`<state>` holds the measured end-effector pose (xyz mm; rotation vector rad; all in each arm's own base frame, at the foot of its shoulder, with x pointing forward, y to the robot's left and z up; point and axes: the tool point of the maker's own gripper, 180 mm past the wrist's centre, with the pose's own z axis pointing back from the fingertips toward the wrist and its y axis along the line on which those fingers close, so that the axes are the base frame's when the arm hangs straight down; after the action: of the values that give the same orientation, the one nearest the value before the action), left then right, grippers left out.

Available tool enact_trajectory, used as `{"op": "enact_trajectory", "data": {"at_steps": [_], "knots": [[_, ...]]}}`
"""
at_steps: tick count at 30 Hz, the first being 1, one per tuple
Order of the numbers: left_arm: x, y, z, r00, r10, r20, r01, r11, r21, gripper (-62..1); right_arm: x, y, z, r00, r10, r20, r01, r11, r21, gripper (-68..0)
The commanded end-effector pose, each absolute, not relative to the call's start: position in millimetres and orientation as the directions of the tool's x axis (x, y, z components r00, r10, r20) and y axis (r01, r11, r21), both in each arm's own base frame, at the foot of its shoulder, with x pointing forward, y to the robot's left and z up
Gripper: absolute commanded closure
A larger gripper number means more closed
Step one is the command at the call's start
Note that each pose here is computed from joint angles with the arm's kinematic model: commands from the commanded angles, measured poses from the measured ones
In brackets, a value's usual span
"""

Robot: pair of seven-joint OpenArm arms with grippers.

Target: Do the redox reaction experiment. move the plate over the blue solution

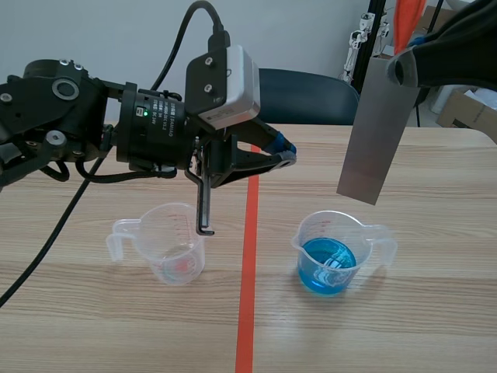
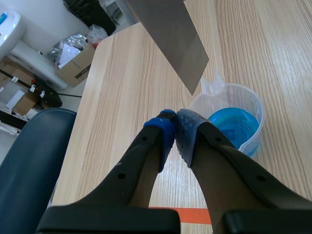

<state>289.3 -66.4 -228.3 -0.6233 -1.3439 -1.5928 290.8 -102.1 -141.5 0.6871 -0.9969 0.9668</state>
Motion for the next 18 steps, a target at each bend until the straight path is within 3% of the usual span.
{"op": "enact_trajectory", "data": {"at_steps": [1,18], "knots": [[292.1,-70.6,-212.7,-0.464,-0.29,0.837,0.868,0.044,0.495,-4.0,293.4,-101.7,-127.8,0.183,0.328,0.927,-0.905,0.425,0.029,-0.6],[292.1,-70.6,-212.7,-0.464,-0.29,0.837,0.868,0.044,0.495,-4.0,293.3,-101.3,-127.4,0.185,0.325,0.928,-0.905,0.425,0.031,-0.6]]}}
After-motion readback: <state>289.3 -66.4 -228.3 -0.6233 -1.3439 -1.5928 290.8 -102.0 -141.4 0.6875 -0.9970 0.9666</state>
